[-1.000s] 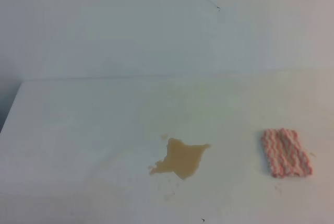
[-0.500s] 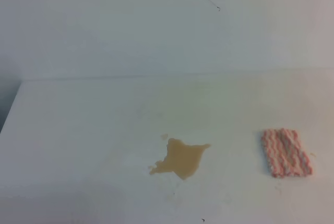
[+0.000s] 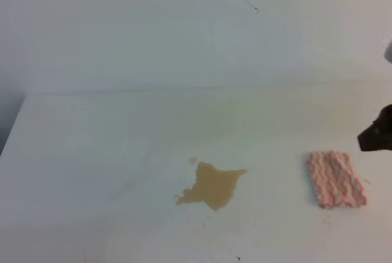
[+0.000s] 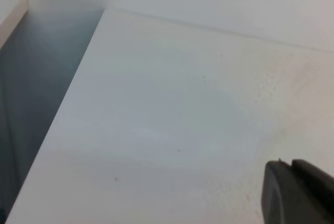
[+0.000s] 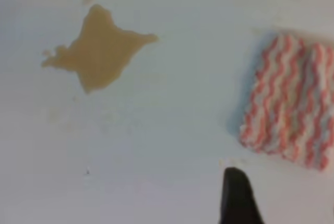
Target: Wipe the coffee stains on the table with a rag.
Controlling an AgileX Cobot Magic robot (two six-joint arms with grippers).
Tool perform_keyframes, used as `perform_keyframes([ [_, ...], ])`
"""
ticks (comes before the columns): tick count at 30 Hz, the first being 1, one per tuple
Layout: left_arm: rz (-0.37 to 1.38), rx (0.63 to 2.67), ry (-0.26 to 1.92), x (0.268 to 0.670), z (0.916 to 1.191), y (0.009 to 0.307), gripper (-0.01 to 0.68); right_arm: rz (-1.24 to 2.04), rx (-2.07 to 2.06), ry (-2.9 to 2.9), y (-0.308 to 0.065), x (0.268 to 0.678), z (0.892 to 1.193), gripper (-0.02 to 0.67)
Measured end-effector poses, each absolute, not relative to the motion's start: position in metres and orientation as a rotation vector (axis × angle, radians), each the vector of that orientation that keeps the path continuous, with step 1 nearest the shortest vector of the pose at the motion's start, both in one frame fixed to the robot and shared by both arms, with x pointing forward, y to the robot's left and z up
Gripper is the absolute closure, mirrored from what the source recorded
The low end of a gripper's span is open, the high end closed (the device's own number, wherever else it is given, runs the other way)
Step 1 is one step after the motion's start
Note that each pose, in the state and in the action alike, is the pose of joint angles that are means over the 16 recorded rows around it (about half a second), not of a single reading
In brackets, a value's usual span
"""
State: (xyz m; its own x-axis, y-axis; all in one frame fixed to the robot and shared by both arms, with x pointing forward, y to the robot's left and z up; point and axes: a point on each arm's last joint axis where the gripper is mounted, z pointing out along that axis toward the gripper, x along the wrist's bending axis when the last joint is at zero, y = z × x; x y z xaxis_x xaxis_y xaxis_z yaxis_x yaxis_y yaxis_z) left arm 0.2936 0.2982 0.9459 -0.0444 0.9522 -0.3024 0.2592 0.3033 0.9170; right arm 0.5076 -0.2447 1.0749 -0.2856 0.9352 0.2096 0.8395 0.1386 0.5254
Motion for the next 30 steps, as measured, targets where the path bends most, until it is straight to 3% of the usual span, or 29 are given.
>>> perform_keyframes([
  [6, 0.839, 1.155, 1.534, 0.294, 0.946, 0.298, 0.674, 0.703, 1.781, 2.288, -0.223, 0.539, 1.054, 0.180],
  [18, 0.839, 1.155, 1.534, 0.294, 0.946, 0.298, 0.673, 0.434, 1.841, 2.343, -0.202, 0.584, 0.977, 0.185],
  [24, 0.839, 1.155, 1.534, 0.294, 0.946, 0.298, 0.673, 0.342, 1.880, 2.386, -0.200, 0.593, 0.940, 0.250],
  [30, 0.839, 1.155, 1.534, 0.294, 0.945, 0.298, 0.674, 0.293, 1.895, 2.428, -0.198, 0.596, 0.919, 0.412],
])
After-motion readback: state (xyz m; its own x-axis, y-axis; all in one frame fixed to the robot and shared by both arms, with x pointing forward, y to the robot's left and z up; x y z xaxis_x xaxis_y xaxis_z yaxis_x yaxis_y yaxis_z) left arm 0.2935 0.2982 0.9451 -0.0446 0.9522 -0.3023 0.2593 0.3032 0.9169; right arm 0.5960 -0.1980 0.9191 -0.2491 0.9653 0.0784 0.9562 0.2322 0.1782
